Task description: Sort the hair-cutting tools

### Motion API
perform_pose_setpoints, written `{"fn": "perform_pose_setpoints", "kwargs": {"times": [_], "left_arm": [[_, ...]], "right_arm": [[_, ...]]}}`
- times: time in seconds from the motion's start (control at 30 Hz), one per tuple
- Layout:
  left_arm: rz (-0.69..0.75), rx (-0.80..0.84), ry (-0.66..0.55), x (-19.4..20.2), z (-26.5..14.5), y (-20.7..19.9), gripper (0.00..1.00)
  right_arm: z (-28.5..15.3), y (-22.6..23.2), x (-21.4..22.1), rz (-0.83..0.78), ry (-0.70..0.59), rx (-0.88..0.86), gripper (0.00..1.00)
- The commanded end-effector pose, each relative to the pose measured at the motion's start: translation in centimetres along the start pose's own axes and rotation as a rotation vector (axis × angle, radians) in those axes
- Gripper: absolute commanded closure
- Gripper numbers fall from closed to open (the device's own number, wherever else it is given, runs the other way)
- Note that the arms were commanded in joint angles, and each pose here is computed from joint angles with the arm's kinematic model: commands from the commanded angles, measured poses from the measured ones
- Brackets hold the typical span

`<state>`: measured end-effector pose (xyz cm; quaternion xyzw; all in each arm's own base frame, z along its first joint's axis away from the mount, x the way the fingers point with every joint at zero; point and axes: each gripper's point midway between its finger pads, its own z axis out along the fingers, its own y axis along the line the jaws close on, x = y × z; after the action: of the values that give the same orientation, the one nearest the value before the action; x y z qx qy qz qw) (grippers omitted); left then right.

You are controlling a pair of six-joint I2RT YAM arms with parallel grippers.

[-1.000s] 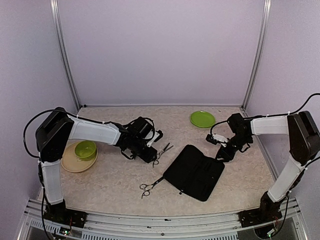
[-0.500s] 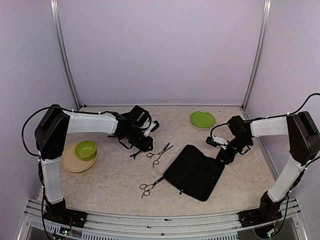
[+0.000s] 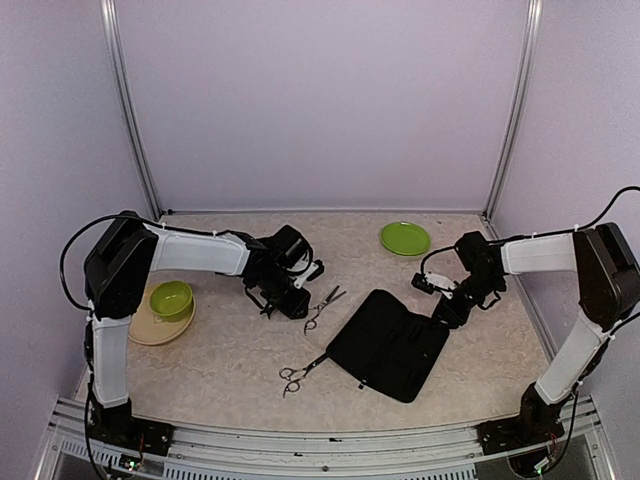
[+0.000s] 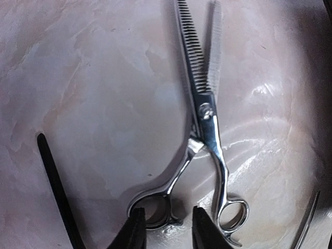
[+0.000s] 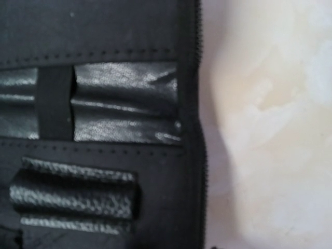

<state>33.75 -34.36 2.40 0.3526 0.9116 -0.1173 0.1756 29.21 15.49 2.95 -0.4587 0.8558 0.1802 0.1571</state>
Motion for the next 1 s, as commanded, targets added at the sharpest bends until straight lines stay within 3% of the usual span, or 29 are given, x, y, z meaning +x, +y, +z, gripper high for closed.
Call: {"fn": "perform_pose_setpoints", "kwargs": {"times": [0.0, 0.1, 0.2, 0.33, 0.63, 0.97], "left_arm": [[0.0, -0.047, 0.0, -0.2, 0.0, -0.2, 0.61], [0.01, -0.049, -0.018, -0.6, -0.7, -0.7, 0.51], [0.014, -0.022, -0.029, -0.6, -1.2, -1.3, 0.49], [0.042, 0.019, -0.012, 0.1, -0.6, -2.4, 0.51], [0.097, -0.087, 0.059, 2.1, 1.2, -1.8, 0.54], [0.132, -0.115, 0.032, 1.4, 0.2, -1.5, 0.71]], "right_arm": [[0.0, 0.5, -0.2, -0.011, -0.013, -0.013, 0.63], [0.1, 0.5, 0.0, -0.009, -0.008, -0.017, 0.63], [0.2, 0.5, 0.0, -0.007, -0.006, -0.021, 0.63], [0.3, 0.5, 0.0, -0.005, -0.004, -0.024, 0.63], [0.3, 0.6, 0.1, -0.005, -0.004, -0.024, 0.63], [0.2, 0.6, 0.0, -0.006, -0.007, -0.026, 0.63]]}}
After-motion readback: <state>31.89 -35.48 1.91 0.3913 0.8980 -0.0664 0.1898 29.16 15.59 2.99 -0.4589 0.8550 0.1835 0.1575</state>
